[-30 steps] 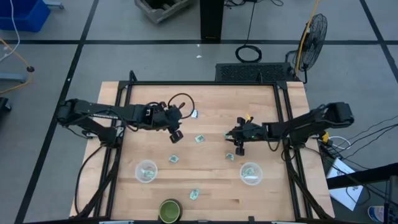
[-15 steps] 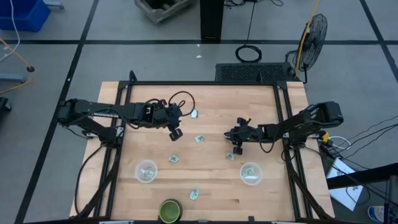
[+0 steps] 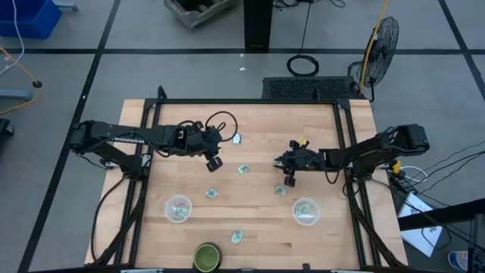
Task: Pick and place Stevia / Truvia into bins
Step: Put the white stevia packet into the right transparent container
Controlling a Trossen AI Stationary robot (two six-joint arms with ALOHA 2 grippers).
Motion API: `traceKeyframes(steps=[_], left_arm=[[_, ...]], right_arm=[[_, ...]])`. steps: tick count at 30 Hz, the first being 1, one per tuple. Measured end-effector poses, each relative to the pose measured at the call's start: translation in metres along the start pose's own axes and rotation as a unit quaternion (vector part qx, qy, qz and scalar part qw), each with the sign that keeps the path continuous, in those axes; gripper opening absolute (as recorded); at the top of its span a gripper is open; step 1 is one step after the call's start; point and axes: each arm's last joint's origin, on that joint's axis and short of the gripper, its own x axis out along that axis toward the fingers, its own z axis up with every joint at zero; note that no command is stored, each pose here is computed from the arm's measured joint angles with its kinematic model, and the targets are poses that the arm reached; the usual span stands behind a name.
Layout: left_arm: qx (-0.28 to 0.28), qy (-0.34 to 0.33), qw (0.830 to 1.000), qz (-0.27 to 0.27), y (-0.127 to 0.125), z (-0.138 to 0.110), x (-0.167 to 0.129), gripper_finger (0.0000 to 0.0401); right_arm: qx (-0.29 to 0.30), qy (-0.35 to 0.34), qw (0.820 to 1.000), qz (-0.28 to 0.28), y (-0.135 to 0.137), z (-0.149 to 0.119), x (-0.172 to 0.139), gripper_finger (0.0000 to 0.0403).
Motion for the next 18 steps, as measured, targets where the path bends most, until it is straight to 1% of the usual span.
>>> traceKeyframes(steps=[2, 7, 13, 18], left_arm=[[0.000, 0.000, 1.000, 0.000, 0.000, 0.000, 0.000, 0.0097], [-0.004, -0.001, 1.000, 0.000, 0.000, 0.000, 0.000, 0.0097], [-0.006, -0.002, 1.000, -0.001, 0.000, 0.000, 0.000, 0.0097], [-0.006, -0.002, 1.000, -0.001, 0.000, 0.000, 0.000, 0.0097]], right_arm=[[0.008, 0.000, 1.000, 0.012, 0.001, 0.000, 0.000, 0.0105], [0.008, 0.023, 1.000, 0.009, 0.002, -0.009, 0.009, 0.0105], [0.005, 0.029, 1.000, 0.008, 0.004, -0.017, 0.021, 0.0105], [-0.005, 0.051, 0.997, -0.054, 0.000, -0.022, 0.022, 0.0105]])
